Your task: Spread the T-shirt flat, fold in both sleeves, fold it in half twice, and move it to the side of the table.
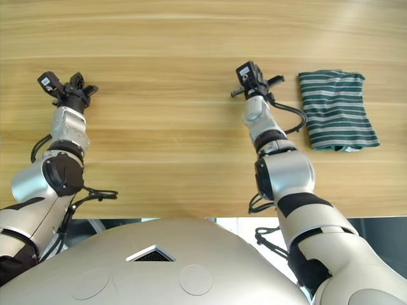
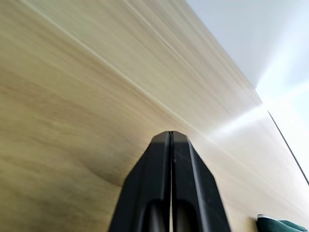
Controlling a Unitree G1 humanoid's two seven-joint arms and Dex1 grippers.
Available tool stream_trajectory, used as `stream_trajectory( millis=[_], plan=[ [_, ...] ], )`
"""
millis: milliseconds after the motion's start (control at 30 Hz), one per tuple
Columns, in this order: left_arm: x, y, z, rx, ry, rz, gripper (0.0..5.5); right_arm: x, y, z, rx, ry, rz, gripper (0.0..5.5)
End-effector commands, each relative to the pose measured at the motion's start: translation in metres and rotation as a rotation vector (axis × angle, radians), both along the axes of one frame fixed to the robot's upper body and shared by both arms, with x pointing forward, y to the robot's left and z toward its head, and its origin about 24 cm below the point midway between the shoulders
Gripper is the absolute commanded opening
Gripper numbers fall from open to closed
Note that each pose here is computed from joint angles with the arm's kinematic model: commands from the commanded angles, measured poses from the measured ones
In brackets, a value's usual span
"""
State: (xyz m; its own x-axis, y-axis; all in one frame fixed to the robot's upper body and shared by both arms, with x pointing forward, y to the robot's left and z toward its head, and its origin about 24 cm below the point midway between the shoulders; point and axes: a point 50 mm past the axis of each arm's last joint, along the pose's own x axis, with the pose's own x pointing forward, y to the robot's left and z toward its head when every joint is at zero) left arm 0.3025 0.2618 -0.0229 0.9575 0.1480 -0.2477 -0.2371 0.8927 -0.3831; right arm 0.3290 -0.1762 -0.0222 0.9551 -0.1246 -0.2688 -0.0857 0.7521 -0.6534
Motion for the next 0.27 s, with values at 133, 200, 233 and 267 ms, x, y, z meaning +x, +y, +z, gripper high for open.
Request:
stream_trajectory(
  millis=[133,200,233,267],
  plan=[
    [0.010,-0.026,0.001,-0.007,-0.005,-0.087,0.00,-0.006,-0.023,-0.003,-0.031,0.019,-0.062,0.02],
    [0.011,-0.029,0.002,-0.014,-0.021,-0.101,0.00,-0.006,-0.024,-0.002,-0.029,0.008,-0.064,0.02],
    [0.011,-0.029,0.002,-0.019,-0.026,-0.102,0.00,-0.006,-0.024,-0.002,-0.029,0.005,-0.062,0.02],
    [0.011,-0.029,0.002,-0.024,-0.029,-0.101,0.00,-0.006,-0.023,-0.002,-0.030,0.004,-0.059,0.02]
  ],
)
